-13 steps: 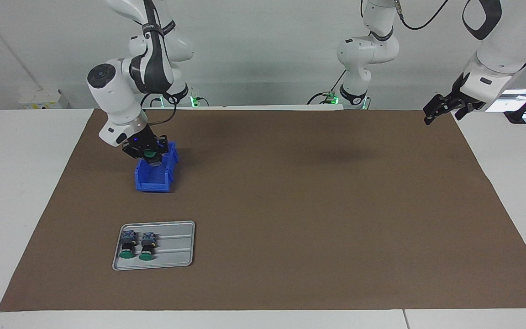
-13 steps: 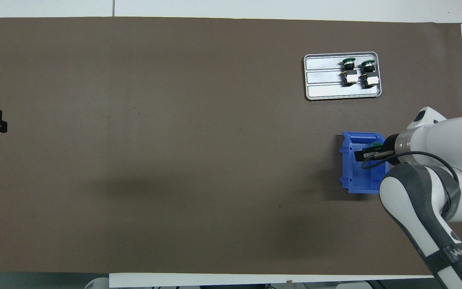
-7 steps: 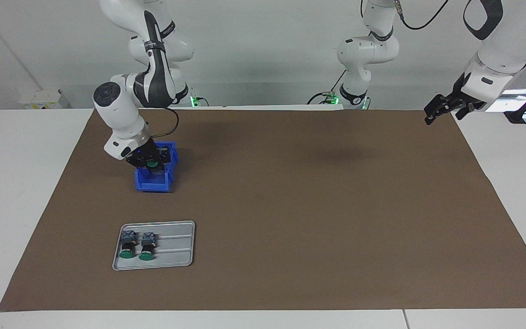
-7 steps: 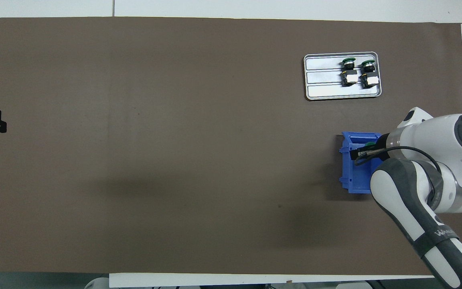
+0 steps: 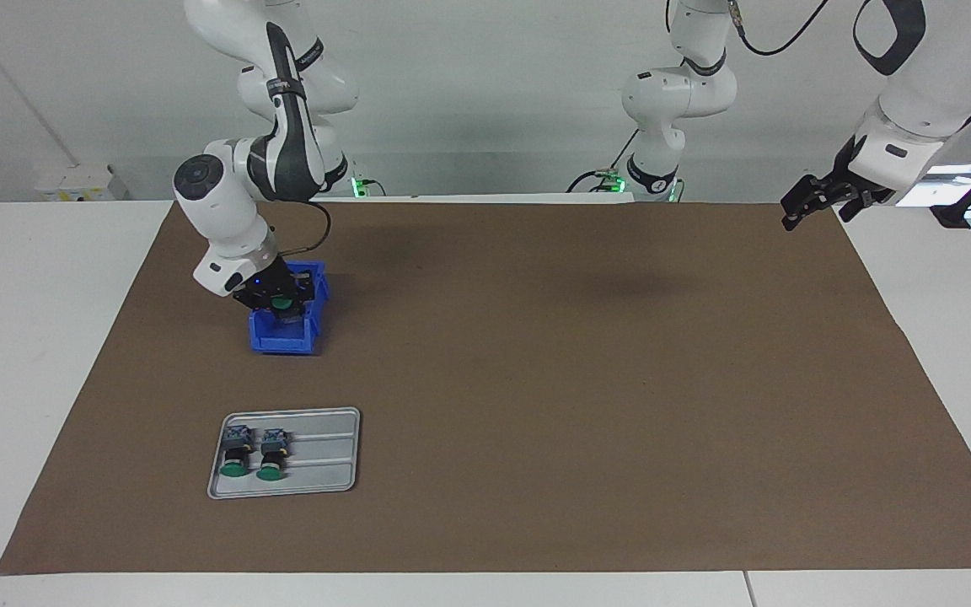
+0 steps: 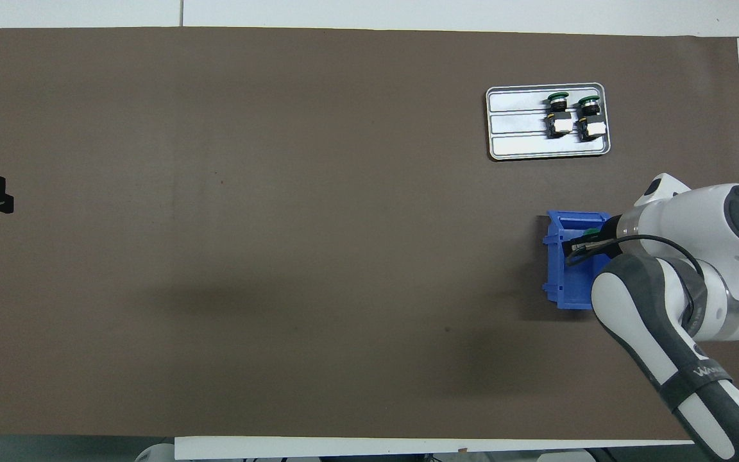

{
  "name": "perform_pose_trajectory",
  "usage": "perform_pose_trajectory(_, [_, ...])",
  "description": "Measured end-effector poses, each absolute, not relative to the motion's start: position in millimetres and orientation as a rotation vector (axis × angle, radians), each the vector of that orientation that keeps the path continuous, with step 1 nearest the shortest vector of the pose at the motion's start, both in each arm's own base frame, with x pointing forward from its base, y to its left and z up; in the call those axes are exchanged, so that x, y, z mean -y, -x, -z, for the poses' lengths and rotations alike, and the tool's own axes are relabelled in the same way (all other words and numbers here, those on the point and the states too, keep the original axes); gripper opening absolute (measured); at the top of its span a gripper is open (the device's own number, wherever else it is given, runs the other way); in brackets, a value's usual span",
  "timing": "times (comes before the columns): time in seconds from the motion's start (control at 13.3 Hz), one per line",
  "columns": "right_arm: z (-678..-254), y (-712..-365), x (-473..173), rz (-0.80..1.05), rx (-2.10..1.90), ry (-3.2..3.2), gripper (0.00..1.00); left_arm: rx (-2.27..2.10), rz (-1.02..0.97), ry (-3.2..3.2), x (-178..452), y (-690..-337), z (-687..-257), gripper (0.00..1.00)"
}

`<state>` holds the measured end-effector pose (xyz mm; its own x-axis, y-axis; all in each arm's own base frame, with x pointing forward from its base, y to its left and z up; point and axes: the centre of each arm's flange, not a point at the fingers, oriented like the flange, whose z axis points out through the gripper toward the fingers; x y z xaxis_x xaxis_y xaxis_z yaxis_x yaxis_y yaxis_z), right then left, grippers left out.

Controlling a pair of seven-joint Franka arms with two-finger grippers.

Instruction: Place and press button with both arms

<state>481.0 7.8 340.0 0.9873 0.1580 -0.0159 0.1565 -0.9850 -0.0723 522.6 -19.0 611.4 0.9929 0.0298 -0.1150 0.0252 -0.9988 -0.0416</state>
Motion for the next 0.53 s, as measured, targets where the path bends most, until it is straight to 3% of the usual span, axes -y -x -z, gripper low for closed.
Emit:
perform_pose_trajectory(0.08, [-340.0,-481.0,-7.2,-0.033,0.241,3.061,0.7,0.036,-0.18,3.096,19.6,-522.6,-611.4,1.0])
perform_pose_trajectory(0.53, [-349.2,-485.1,-6.1,-0.039,0.266,3.056,0.7,-0.068,-0.182,3.099,21.6,-522.5,-611.3,1.0])
